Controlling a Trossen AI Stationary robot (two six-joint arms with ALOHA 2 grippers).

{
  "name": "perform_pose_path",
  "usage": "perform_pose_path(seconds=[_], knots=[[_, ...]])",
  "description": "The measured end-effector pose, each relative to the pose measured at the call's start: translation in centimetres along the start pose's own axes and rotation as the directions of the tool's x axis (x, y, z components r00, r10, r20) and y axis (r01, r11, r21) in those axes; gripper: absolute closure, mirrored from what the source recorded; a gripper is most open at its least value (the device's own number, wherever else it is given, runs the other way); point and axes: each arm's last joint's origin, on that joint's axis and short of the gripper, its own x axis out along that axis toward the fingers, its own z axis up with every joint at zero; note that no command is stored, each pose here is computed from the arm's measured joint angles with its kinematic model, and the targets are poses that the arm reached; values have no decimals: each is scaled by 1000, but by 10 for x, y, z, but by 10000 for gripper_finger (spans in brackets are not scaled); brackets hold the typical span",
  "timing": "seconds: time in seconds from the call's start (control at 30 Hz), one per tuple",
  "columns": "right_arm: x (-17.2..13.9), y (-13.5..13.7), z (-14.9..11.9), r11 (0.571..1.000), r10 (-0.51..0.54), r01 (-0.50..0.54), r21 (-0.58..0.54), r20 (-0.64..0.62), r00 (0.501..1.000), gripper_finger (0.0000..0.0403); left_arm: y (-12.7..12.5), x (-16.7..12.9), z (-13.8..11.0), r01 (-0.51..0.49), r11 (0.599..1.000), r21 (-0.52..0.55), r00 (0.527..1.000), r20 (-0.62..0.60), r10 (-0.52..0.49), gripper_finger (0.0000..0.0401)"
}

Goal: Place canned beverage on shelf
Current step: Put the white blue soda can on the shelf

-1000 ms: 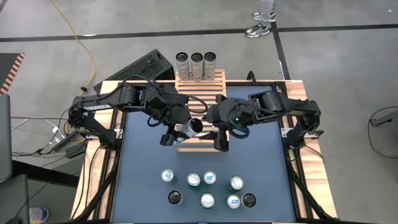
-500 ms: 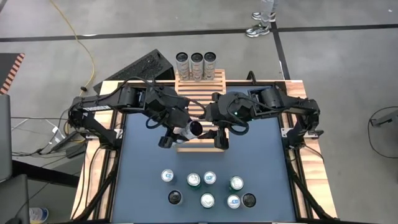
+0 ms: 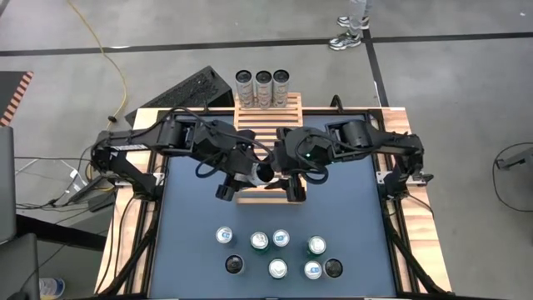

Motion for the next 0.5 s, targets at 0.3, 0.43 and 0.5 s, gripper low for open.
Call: perform_pose_path(seconds=[0.3,0.43,0.5], knots=[[-6,-2,5,999,-43,44,-17,54,998,126,0,0,1,15,1000,-23,1000,12,-15,140],[0,3,2,999,-30,30,-33,20,999,126,0,0,0,19,999,-26,1000,8,-18,140],[0,4,2,998,-49,49,-37,15,999,126,0,0,0,19,999,-30,1000,9,-18,140]])
